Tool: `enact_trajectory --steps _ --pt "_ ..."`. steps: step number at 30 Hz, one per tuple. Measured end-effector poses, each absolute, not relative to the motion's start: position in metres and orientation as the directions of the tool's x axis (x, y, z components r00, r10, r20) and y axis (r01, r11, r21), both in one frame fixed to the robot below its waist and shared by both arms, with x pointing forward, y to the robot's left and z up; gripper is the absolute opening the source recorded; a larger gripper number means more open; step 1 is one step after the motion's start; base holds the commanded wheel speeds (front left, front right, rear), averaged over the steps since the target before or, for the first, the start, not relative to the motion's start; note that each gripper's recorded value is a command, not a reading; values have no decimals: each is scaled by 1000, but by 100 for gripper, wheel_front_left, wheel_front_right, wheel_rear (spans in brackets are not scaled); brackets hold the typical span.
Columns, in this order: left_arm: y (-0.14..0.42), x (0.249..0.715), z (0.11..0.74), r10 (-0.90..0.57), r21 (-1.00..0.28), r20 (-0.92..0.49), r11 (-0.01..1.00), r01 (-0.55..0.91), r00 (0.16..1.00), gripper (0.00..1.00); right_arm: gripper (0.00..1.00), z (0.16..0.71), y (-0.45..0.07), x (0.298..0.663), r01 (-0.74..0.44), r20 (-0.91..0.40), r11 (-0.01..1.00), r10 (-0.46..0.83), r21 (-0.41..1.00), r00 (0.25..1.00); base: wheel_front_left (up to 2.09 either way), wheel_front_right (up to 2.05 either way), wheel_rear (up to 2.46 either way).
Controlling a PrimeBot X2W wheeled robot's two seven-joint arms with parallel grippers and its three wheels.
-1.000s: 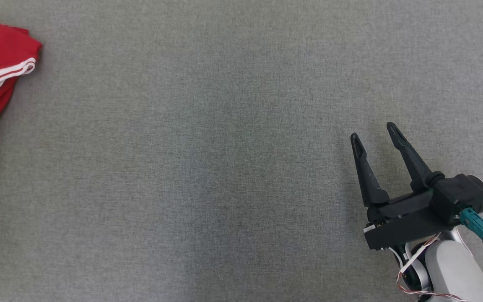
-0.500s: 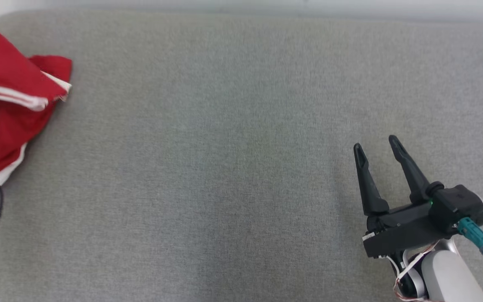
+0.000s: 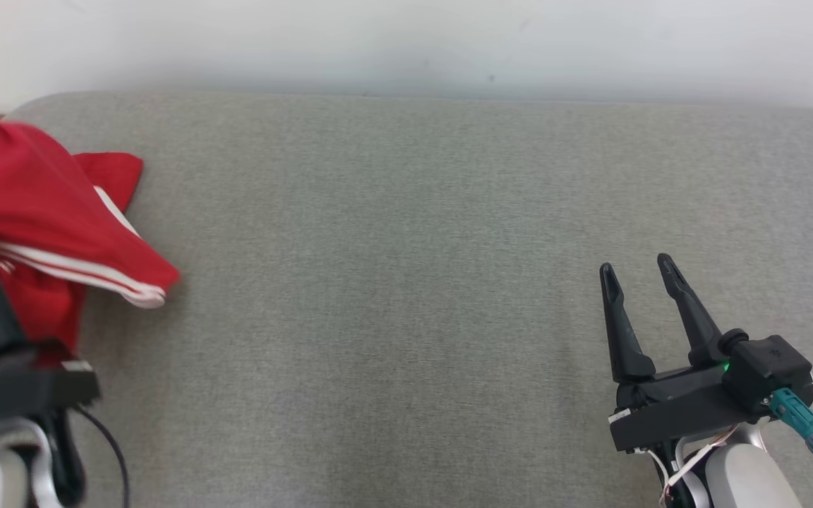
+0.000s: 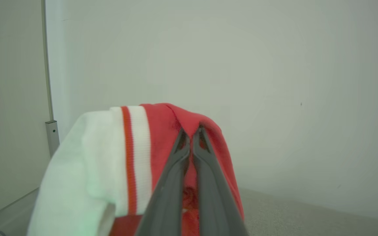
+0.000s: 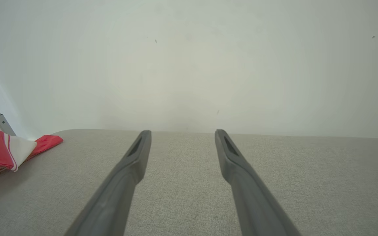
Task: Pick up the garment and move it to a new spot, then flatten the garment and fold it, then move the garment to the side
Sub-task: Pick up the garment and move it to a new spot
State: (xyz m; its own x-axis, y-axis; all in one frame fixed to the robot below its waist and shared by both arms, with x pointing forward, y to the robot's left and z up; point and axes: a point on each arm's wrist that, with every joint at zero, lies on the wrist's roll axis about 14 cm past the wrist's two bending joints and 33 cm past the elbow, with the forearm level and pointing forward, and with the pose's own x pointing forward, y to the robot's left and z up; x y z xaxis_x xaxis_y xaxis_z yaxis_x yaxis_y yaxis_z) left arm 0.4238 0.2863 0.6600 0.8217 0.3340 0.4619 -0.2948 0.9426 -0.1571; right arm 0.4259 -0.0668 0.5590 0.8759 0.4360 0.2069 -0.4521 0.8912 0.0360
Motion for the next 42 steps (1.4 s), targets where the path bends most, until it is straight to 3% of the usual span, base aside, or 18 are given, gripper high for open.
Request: enact_trajectory --steps 8,13,17,27,35,36,37,38,42 --pt "227 411 657 196 -70 457 980 -184 868 0 100 559 -83 421 -401 214 915 383 49 899 0 0 0" --pt "156 424 642 -26 3 386 1000 28 922 0 100 559 -97 418 -359 219 931 338 62 915 0 0 0" --pt "86 435 615 -243 -16 276 966 257 930 0 100 556 -112 416 -315 214 947 294 68 931 0 0 0" --pt "-65 439 544 -650 -41 60 757 653 757 0 100 546 -161 413 -165 197 982 145 87 970 0 0 0" --pt "-130 439 502 -777 -128 -23 626 769 629 0 100 530 -192 407 -63 149 994 50 90 988 0 0 0" --pt "-135 438 496 -787 -137 -37 614 777 616 44 100 529 -195 407 -54 145 995 41 89 989 0 0 0" --pt "-140 436 490 -801 -144 -52 597 789 596 44 100 527 -198 406 -44 140 995 32 87 990 0 0 0" --pt "-145 434 486 -813 -150 -58 581 800 580 100 100 526 -201 405 -35 135 996 23 86 991 0 0 0" --pt "-167 418 501 -863 -179 10 495 850 505 100 100 523 -210 401 -4 125 997 -6 83 992 0 0 0"
